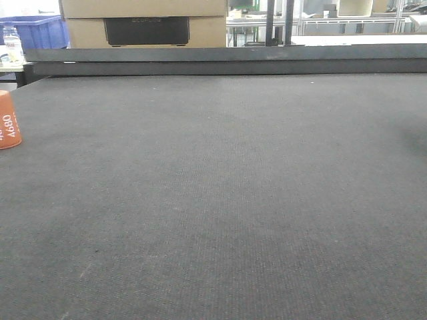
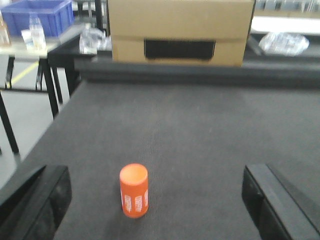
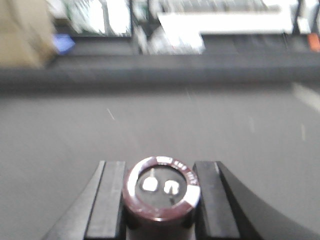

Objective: Place cylindrical capacitor in blue bin on shelf
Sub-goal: 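Close left gripper on orange cylinder and right gripper on capacitor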

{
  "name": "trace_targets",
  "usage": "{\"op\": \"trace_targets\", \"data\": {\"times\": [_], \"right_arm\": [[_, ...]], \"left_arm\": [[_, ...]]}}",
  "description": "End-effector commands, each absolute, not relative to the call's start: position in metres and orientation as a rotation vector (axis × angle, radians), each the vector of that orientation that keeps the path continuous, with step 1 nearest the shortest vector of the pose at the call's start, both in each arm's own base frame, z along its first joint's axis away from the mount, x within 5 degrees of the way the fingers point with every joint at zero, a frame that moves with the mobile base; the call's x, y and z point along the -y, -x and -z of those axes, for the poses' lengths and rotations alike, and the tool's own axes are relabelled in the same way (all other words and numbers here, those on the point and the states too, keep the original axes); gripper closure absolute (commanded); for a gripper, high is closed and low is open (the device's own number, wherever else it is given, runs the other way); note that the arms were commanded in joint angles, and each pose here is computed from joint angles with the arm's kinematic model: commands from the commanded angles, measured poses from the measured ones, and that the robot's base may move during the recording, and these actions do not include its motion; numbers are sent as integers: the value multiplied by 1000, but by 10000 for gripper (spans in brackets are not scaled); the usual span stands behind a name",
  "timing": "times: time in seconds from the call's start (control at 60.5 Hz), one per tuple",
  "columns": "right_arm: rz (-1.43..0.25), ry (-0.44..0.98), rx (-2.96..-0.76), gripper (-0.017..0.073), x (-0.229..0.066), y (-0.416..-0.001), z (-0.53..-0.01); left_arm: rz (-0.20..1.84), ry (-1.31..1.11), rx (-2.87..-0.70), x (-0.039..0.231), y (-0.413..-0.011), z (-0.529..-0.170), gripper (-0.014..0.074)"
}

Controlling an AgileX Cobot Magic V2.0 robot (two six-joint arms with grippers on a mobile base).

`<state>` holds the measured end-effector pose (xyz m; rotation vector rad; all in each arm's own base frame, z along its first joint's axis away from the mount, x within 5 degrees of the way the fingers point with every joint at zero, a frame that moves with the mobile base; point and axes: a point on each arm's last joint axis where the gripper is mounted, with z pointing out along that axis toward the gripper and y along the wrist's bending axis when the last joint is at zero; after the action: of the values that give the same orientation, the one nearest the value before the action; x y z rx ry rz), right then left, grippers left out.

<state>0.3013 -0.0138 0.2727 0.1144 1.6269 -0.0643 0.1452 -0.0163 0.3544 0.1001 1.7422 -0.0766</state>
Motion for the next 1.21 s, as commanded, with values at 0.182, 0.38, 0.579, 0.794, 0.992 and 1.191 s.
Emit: {"op": "trace_targets", "data": {"times": [0.182,0.38,0.579,0.794,0.992,1.191], "right_arm": [[37,-62,-1571,711,8,-247,-334],[27,-56,-1579,711,7,-233,-343],[18,-51,-1639,711,6,-231,-339],[17,-51,-1647,711,6,-231,-338],[17,-51,-1647,711,6,-231,-338],[17,-51,-1647,711,6,-231,-338]], "left_arm": [[123,-58,-1789,24,-199,-294,-8],[113,-52,-1856,28,-238,-249,-8],[101,3,-1795,29,-276,-206,-8],[88,3,-1830,33,-312,-170,-8],[75,111,-1830,31,-344,-159,-8],[76,114,-1823,34,-370,-149,-8]]}}
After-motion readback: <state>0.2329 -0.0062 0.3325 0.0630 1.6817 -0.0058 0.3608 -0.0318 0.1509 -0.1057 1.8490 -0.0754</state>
